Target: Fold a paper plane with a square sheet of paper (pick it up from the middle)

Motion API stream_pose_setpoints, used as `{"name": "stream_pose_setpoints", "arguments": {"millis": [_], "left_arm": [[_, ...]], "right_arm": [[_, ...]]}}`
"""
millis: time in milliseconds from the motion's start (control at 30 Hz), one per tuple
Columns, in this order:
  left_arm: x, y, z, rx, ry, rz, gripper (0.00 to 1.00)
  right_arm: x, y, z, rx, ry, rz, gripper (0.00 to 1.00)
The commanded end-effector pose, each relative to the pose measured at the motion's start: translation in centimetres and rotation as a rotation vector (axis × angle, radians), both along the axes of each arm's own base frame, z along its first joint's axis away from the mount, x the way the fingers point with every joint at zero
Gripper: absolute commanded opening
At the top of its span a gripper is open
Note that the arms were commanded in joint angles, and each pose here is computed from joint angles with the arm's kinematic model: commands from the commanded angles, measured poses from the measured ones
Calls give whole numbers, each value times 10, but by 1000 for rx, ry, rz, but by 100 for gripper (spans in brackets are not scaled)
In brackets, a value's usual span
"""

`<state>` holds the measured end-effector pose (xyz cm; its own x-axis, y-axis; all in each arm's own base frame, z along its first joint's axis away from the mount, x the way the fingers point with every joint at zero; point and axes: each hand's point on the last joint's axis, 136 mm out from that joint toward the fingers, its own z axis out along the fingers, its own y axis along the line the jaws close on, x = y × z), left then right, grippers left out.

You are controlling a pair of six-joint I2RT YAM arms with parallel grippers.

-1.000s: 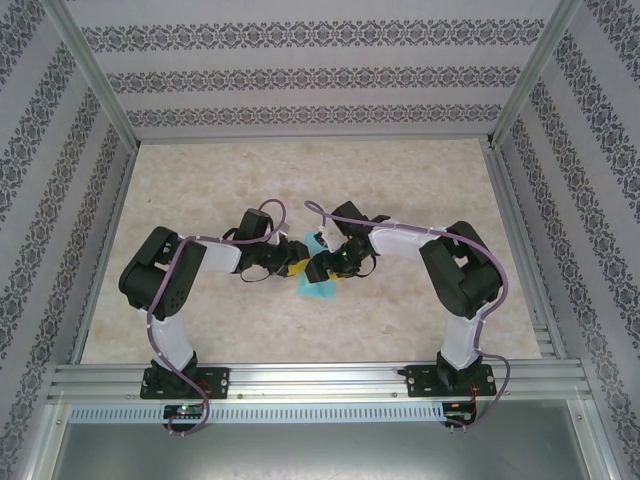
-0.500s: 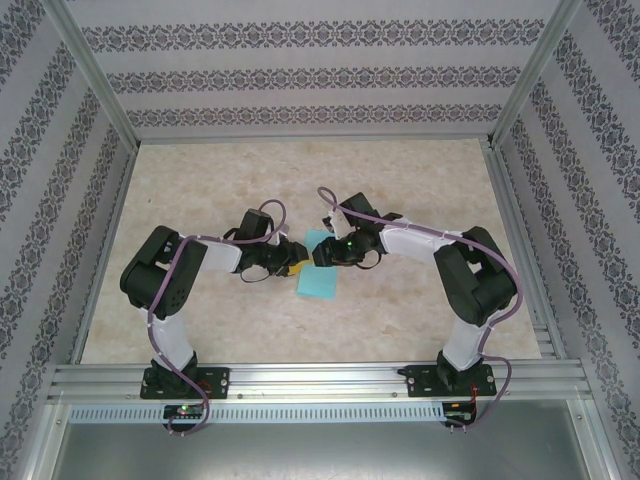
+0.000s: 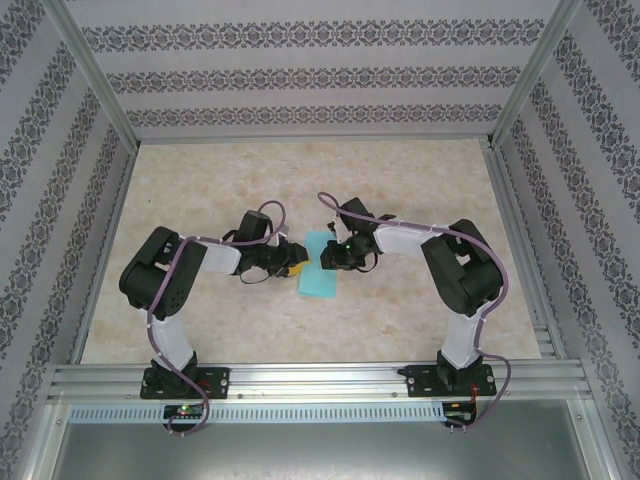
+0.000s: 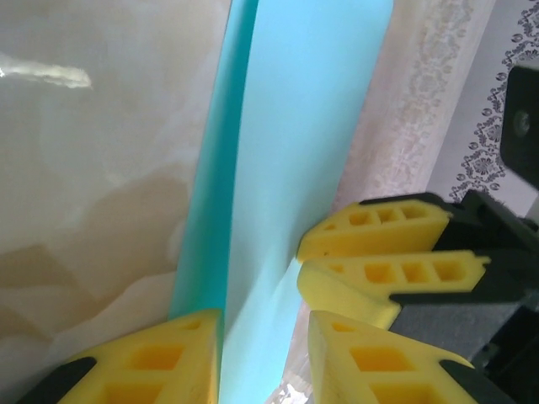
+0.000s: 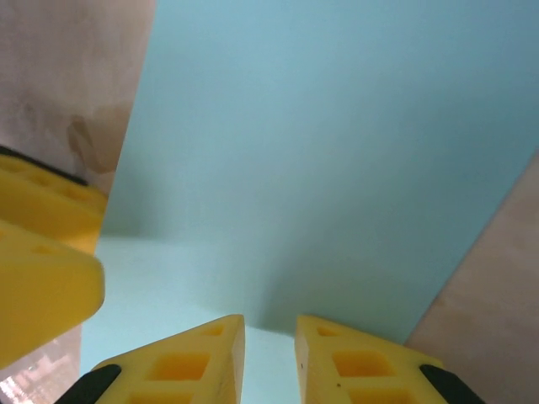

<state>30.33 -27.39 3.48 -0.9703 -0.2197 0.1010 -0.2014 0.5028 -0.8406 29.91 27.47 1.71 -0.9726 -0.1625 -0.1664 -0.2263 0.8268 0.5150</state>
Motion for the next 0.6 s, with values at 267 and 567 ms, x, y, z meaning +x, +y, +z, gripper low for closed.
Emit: {"name": "stream_pose_setpoints", "arguments": {"millis": [267, 567], "left_arm": [[-54, -12, 17, -63, -23, -134, 33], [-41, -26, 44, -110, -107, -149, 31]], "right_arm": [[6, -17, -21, -108, 47, -75, 22], [4, -17, -24, -108, 70, -76, 22]]}}
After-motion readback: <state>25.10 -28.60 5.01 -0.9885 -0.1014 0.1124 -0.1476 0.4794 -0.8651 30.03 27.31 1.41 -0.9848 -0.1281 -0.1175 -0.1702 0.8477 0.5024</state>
